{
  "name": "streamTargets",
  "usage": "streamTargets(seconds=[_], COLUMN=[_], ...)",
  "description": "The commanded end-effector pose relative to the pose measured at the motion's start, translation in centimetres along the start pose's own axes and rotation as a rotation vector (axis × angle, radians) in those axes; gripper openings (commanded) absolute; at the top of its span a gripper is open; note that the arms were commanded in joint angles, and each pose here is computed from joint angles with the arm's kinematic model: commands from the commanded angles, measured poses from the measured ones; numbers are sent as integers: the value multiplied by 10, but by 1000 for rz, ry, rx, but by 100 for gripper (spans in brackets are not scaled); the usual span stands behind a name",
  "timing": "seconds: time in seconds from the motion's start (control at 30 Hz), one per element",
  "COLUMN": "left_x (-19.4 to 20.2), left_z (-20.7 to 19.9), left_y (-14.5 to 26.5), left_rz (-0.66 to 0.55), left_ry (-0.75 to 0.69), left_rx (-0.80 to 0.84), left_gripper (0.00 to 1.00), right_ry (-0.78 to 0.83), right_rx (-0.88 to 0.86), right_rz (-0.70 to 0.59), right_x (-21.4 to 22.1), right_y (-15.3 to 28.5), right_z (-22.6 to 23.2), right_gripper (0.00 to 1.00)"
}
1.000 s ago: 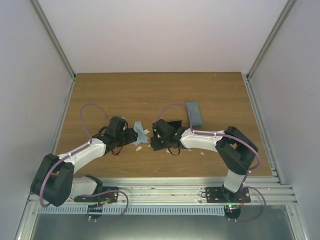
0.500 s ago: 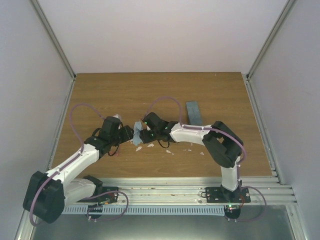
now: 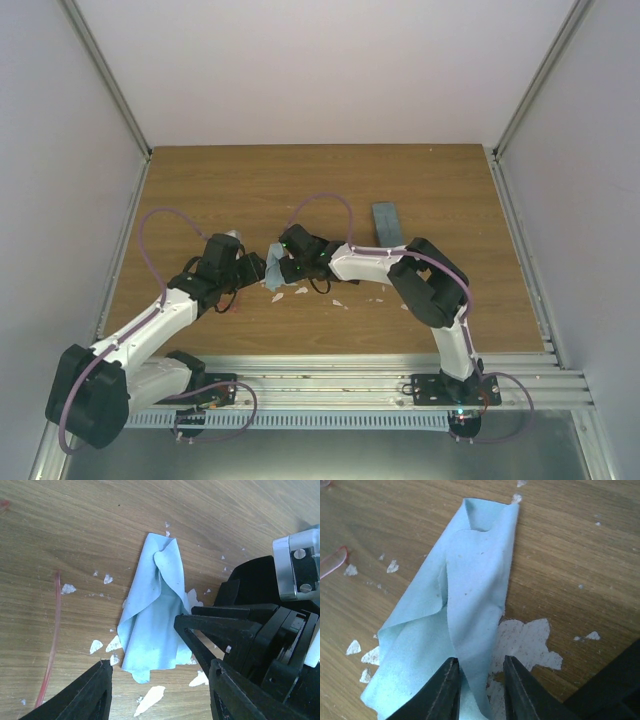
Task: Organize the sunglasses
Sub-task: Move the glasses cleaning cloth to the center of the board.
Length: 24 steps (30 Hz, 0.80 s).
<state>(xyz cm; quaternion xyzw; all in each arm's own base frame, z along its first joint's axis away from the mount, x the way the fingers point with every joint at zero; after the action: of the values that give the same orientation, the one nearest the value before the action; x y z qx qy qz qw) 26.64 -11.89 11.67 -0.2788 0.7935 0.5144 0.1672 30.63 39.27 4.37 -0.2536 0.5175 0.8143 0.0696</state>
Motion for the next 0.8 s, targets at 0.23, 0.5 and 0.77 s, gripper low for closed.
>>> streamTargets(seconds=[0.23,0.5,0.77], left_x=[-5,4,22], left_z=[-2,-13,-32], left_y=[3,-5,-17], left_rz=[-23,36,141], left_ry=[-11,-45,-102], left_rx=[17,95,222], left_gripper=[54,55,54], right_ry=[-43,-94,-188], right_rx=[2,-64,-133], right_rz=[-38,76,195], right_x=[-7,21,81], right_y=[10,43,82], right_z=[3,4,-17], right_gripper=[1,1,0])
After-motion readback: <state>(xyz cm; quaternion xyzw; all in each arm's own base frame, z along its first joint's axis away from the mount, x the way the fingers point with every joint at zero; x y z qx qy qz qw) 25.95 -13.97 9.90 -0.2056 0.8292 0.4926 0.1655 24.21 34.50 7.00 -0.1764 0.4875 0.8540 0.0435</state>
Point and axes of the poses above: each gripper's point midway between its finger pads, its own y axis back along the fingers, its own z axis along the line the jaws close on, x = y × z, the point moved 2 cm from there along y, back along the fingers, and after that the axes turned 9 degrees about -y, right-handed, at the moved point
